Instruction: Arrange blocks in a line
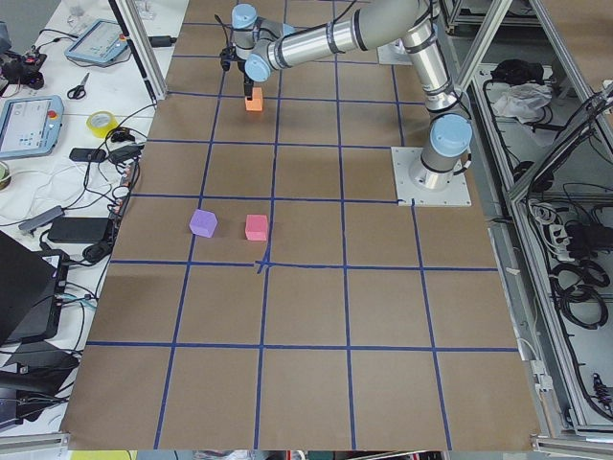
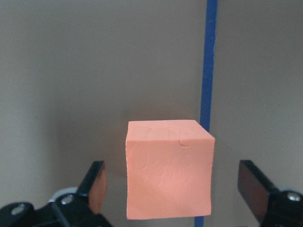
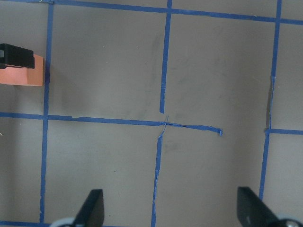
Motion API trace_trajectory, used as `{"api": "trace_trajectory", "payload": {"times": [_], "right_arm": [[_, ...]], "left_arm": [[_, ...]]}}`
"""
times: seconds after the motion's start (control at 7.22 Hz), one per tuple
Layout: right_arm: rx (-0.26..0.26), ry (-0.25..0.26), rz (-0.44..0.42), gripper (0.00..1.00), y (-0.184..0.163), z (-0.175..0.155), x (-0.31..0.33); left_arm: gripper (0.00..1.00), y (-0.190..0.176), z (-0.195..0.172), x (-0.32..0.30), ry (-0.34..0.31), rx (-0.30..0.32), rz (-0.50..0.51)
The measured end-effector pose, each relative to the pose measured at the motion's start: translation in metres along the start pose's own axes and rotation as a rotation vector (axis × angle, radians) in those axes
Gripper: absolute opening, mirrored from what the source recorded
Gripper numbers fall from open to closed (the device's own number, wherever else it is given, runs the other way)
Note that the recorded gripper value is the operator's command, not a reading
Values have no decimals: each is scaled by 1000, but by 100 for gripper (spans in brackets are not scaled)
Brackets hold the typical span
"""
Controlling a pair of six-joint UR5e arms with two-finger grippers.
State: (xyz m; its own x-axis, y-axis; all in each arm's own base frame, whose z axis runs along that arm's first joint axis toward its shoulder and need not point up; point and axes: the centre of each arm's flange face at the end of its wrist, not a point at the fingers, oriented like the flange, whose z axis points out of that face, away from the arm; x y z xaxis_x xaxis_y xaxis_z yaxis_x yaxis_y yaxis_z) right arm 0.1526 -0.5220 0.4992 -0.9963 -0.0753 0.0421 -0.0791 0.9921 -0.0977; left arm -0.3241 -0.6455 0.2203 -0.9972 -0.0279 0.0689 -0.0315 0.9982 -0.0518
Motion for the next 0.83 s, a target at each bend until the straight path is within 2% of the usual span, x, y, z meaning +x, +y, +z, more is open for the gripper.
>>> {"api": "trace_trajectory", "payload": {"times": [0.28, 0.42, 0.55, 0.69, 0.83], "right_arm": [[0, -11, 54, 100, 1, 2, -4], [-4, -10, 90, 100, 2, 4, -4], [-2, -10, 109, 100, 2, 5, -4], [5, -8, 121, 100, 1, 5, -4], [6, -4, 126, 100, 1, 5, -3]], "left_arm": [[65, 3, 15, -2, -9, -22, -16], [34, 4, 19, -2, -11, -27, -18], [21, 4, 21, -3, -13, -30, -20], [16, 3, 19, -3, -18, -23, -18], [16, -1, 9, -7, -31, -1, -15]]}}
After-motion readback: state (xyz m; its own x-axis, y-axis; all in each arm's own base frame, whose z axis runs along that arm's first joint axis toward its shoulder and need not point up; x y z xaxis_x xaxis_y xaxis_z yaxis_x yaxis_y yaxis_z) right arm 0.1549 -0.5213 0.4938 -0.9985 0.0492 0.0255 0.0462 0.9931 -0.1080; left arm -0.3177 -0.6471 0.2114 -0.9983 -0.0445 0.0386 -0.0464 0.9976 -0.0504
